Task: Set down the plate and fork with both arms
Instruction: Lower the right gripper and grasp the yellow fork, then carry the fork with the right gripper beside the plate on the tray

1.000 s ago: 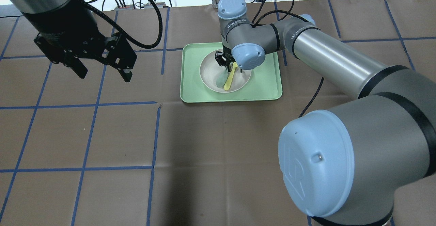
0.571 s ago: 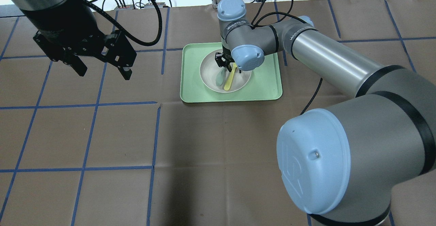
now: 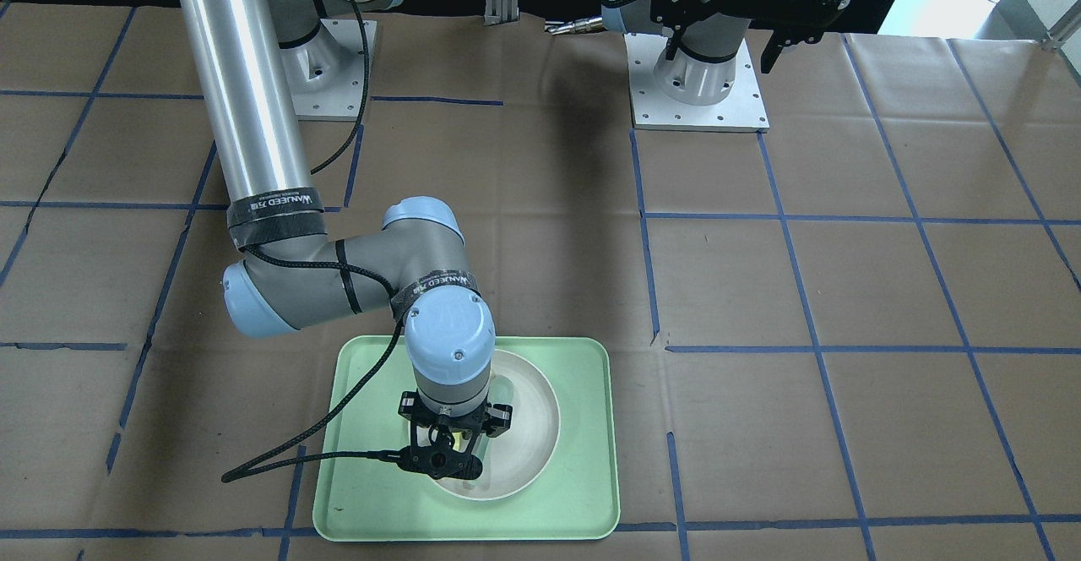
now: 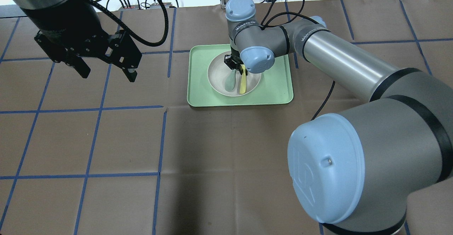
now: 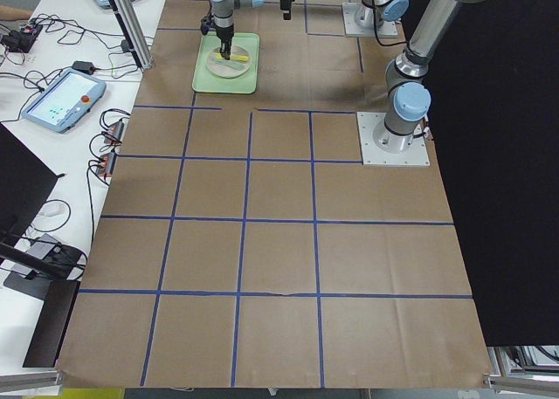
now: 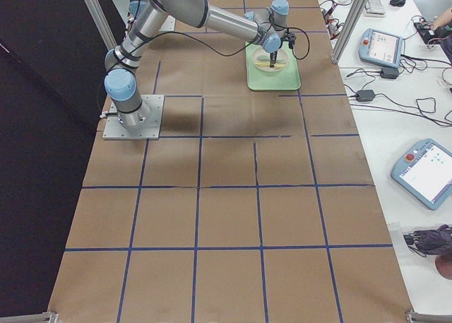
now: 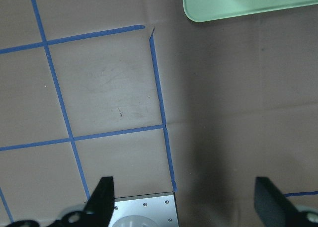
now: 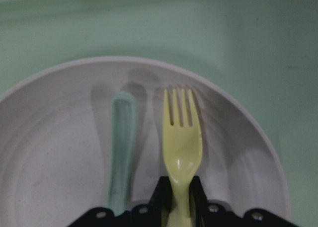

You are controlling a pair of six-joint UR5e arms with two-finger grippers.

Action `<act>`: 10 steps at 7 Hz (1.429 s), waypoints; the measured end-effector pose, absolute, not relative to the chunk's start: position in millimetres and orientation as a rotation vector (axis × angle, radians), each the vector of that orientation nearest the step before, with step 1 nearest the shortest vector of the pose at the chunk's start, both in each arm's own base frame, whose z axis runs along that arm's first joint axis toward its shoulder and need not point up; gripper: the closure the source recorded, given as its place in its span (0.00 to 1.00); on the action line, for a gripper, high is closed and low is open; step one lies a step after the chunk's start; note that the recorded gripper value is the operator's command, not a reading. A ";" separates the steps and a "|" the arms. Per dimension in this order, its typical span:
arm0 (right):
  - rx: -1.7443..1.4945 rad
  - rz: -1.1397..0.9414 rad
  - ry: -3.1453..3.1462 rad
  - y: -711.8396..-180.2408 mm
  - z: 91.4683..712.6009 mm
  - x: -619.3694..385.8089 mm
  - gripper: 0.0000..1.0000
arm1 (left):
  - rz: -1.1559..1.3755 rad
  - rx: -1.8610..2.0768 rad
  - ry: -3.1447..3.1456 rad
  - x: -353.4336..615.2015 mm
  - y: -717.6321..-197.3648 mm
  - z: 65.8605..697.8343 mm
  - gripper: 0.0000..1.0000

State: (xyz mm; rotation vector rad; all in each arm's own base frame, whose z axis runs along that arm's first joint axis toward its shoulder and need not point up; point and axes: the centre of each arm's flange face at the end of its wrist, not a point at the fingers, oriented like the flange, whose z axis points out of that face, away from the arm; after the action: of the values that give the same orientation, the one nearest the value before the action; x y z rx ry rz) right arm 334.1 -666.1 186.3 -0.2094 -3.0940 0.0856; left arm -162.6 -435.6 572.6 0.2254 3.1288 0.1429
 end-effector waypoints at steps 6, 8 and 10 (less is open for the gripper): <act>-0.212 0.119 -3.104 -667.9 210.0 335.2 1.00 | 0.145 0.228 3.123 -162.4 -435.3 571.8 0.00; -0.210 0.106 -3.106 -663.5 236.9 334.3 1.00 | 0.146 0.229 3.122 -162.3 -435.6 571.7 0.00; -0.211 0.080 -3.102 -662.4 269.6 328.7 1.00 | 0.142 0.229 3.124 -162.5 -435.8 572.3 0.00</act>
State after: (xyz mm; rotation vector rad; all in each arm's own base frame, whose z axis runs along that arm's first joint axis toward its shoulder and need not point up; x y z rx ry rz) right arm 328.7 -662.4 269.6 -0.2110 -3.1025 0.0801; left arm -162.5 -435.8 572.3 0.2288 3.1236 0.1422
